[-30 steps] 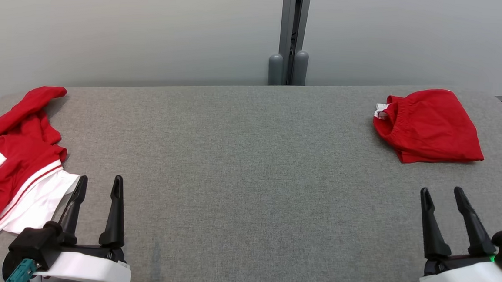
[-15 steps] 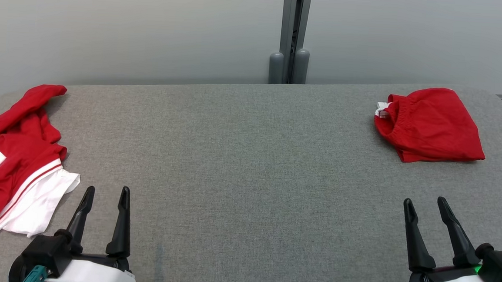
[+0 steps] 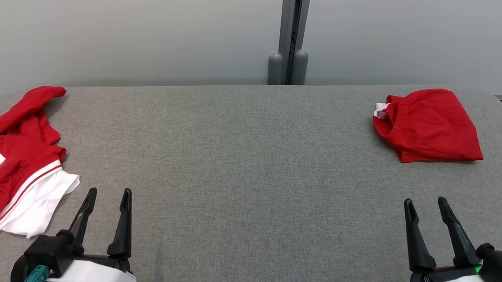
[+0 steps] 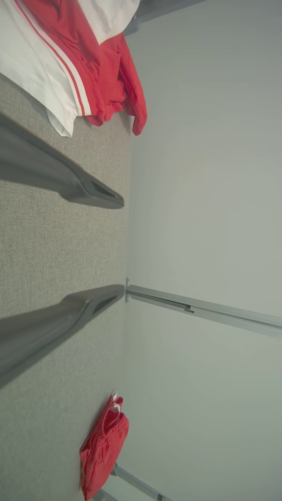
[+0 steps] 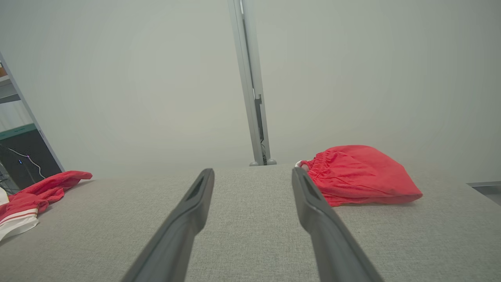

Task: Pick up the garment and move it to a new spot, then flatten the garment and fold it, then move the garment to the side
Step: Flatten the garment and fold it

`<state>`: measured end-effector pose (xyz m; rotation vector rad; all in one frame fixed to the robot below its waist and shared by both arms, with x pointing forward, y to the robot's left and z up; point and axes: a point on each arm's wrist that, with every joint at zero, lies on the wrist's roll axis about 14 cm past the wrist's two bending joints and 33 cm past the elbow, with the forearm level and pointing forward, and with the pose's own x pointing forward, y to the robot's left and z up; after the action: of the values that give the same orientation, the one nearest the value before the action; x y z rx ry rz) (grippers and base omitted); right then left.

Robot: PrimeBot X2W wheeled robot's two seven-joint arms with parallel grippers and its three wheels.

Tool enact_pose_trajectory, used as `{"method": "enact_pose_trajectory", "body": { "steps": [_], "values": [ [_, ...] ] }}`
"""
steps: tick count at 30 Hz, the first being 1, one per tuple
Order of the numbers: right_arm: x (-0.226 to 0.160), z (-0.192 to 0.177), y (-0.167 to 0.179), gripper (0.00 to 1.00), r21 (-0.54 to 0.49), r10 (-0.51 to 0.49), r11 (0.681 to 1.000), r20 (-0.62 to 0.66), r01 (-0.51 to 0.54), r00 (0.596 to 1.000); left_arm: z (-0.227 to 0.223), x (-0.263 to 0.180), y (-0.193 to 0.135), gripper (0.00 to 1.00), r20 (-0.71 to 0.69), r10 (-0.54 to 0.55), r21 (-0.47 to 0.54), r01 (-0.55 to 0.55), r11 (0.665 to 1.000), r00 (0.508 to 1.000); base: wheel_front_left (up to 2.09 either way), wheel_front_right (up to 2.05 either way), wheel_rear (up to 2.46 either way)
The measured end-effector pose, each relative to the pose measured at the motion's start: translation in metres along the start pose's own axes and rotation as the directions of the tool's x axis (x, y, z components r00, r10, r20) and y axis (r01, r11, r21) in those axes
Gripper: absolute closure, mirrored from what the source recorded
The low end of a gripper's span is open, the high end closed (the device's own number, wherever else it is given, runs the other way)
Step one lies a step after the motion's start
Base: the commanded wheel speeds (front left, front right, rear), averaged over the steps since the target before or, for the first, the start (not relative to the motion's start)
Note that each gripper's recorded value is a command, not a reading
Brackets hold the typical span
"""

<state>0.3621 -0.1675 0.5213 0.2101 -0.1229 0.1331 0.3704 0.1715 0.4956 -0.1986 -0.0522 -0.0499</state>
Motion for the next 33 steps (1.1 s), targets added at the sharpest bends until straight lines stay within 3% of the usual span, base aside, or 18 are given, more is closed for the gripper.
{"method": "enact_pose_trajectory", "body": {
  "steps": [14, 23, 33],
  "values": [
    [0.009, -0.006, 0.016, 0.0, 0.021, 0.049, 0.999, -0.011, -0.048, 0.999, 0.006, -0.006, 0.013, 0.0, 0.016, 0.039, 0.005, -0.039, 0.999, 0.999, 0.0, 0.0, 0.0],
    [0.026, -0.017, 0.052, 0.0, 0.048, 0.158, 0.986, -0.034, -0.157, 0.987, 0.016, -0.023, 0.044, 0.0, 0.043, 0.134, 0.013, -0.135, 0.991, 0.99, 0.0, 0.0, 0.0],
    [0.043, -0.032, 0.101, 0.0, 0.078, 0.304, 0.951, -0.066, -0.299, 0.95, 0.021, -0.054, 0.08, 0.0, 0.055, 0.258, 0.012, -0.259, 0.966, 0.965, 0.0, 0.0, 0.0]
  ]
}}
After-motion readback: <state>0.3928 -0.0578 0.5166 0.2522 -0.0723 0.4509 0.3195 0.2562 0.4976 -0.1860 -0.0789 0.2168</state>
